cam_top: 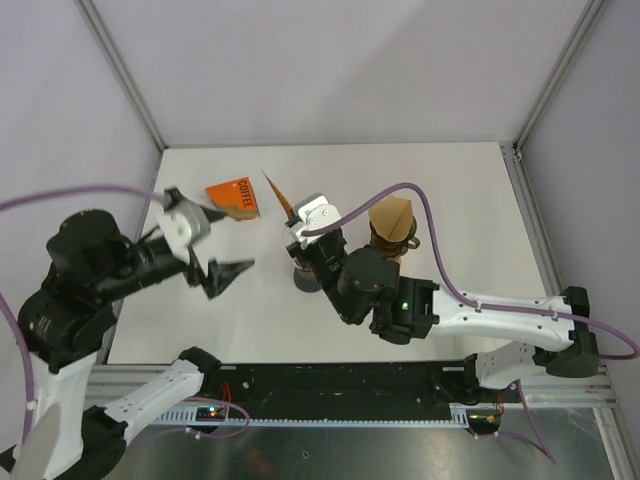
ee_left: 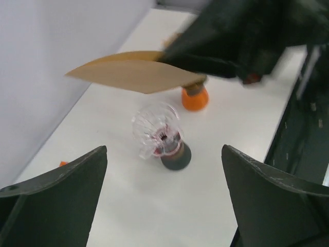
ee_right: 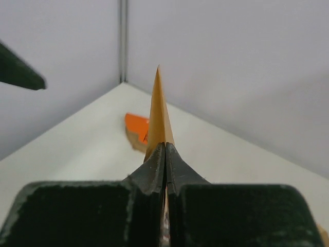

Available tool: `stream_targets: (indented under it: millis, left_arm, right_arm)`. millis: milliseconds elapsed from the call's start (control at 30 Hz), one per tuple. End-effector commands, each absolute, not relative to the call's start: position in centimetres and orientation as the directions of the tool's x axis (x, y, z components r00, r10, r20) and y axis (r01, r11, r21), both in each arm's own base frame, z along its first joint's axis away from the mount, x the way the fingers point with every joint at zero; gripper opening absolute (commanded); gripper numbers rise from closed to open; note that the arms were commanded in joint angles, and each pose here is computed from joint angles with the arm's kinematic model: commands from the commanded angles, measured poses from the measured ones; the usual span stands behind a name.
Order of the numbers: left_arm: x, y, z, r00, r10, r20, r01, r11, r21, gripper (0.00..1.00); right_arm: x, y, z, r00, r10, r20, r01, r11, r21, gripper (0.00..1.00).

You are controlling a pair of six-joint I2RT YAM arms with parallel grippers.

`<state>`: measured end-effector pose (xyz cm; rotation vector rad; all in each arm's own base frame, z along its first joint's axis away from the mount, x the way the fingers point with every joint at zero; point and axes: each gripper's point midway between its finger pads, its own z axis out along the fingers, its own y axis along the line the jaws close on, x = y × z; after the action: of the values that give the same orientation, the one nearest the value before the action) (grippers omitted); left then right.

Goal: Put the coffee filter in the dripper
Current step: Place the coffee filter in the coffee dripper.

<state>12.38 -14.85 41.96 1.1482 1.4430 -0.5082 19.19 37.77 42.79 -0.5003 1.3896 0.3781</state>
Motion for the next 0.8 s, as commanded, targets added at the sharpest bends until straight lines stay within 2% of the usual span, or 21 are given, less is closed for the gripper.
stream_targets:
  millis: [0, 100, 167, 433, 533, 700, 767]
  left_arm:
    - [19.3, -15.2, 45.9, -0.181, 0.004, -0.983, 0.668, 0.734, -0.120, 0.99]
    - [21.0, -15.9, 46.2, -0.328, -0.176, -0.928, 0.593, 0.727, -0.347, 0.99]
    - [21.5, -16.1, 46.6, -0.366, -0.248, -0.897, 0.565, 0.707, -0.426, 1.00]
    - [22.4, -15.9, 47.3, -0.384, -0.350, -0.854, 0.511, 0.690, -0.512, 0.99]
    - [22.4, -15.9, 46.8, -0.399, -0.351, -0.847, 0.506, 0.686, -0.523, 0.92]
    - [22.2, -15.7, 46.2, -0.405, -0.344, -0.847, 0.505, 0.688, -0.521, 0.68]
    - [22.0, -15.9, 45.5, -0.424, -0.337, -0.841, 0.507, 0.681, -0.529, 0.64]
  right_arm:
    - [19.8, 36.4, 47.5, 0.292, 0.045, -0.955, -0.389, 0.918, -0.076, 0.00]
    - [19.9, 36.8, 47.7, 0.331, 0.016, -0.944, -0.346, 0.932, -0.106, 0.00]
    - [20.0, 37.2, 47.4, 0.339, -0.011, -0.941, -0.331, 0.934, -0.130, 0.00]
    - [20.2, 38.8, 46.3, 0.333, -0.053, -0.941, -0.340, 0.925, -0.172, 0.00]
    - [20.3, 39.0, 46.1, 0.330, -0.056, -0.942, -0.343, 0.923, -0.175, 0.00]
    - [20.6, 38.9, 45.9, 0.318, -0.053, -0.946, -0.350, 0.921, -0.169, 0.00]
    - [20.6, 38.9, 46.0, 0.317, -0.051, -0.947, -0.353, 0.920, -0.168, 0.00]
